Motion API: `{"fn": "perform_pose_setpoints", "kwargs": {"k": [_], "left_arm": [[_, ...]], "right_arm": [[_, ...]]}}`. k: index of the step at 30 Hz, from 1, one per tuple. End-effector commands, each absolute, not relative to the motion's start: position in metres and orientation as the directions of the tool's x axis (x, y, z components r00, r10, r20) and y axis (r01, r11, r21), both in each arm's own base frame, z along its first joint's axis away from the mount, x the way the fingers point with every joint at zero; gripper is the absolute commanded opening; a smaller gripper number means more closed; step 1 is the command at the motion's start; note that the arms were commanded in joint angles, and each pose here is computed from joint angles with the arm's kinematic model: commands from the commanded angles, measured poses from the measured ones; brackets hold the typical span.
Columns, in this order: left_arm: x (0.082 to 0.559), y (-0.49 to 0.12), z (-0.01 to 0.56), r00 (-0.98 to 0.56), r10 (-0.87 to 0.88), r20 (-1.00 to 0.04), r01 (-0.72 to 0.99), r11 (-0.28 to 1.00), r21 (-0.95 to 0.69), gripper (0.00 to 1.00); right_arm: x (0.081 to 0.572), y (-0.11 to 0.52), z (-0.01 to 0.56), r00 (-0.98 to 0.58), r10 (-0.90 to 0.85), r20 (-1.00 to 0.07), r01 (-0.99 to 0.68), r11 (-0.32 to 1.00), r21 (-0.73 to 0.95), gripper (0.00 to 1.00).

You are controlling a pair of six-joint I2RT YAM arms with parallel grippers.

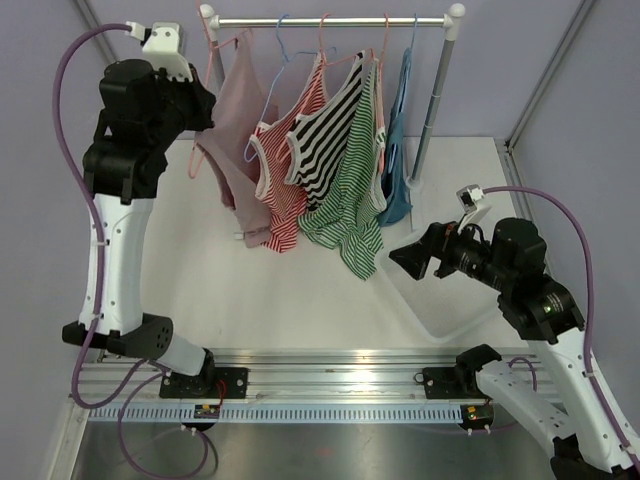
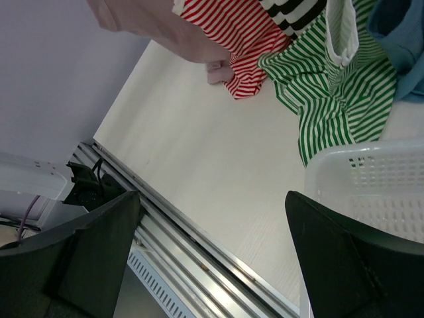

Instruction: Remove the tank top from the hanger

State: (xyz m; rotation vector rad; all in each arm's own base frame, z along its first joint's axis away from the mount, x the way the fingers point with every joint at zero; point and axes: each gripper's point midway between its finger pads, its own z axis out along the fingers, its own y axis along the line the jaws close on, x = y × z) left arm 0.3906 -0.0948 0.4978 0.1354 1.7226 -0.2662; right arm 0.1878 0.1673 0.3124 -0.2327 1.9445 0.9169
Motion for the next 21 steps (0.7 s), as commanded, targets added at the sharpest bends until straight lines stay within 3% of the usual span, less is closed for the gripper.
{"fn": "perform_pose_setpoints", "kwargs": {"k": [1,6,9,11,16,21], "left_arm": [[0.335,-0.062,0.539,-0.057,-0.119,-0.991,0.124,0.984,-0.125,0.00],[0.286,-0.047,0.536,-0.050,-0.165,-0.985,0.085,0.982,-0.168,0.00],[0.253,-0.053,0.524,-0.075,-0.199,-0.977,0.142,0.968,-0.208,0.00],[0.218,-0.070,0.518,-0.099,-0.216,-0.971,0.270,0.934,-0.235,0.00],[0.178,-0.108,0.427,-0.336,-0.163,-0.928,0.450,0.837,-0.310,0.00],[0.140,-0.107,0.370,-0.392,-0.093,-0.915,0.492,0.819,-0.294,0.00]], "right_arm": [[0.188,0.183,0.352,-0.455,0.181,-0.872,-0.633,0.622,0.460,0.99],[0.182,0.199,0.365,-0.465,0.168,-0.869,-0.699,0.533,0.477,1.00],[0.183,0.204,0.370,-0.475,0.159,-0.866,-0.714,0.505,0.484,0.99],[0.179,0.208,0.374,-0.477,0.149,-0.866,-0.736,0.470,0.486,0.99],[0.170,0.222,0.377,-0.526,0.140,-0.839,-0.763,0.358,0.538,0.99],[0.173,0.234,0.359,-0.600,0.146,-0.787,-0.731,0.299,0.613,1.00]]}}
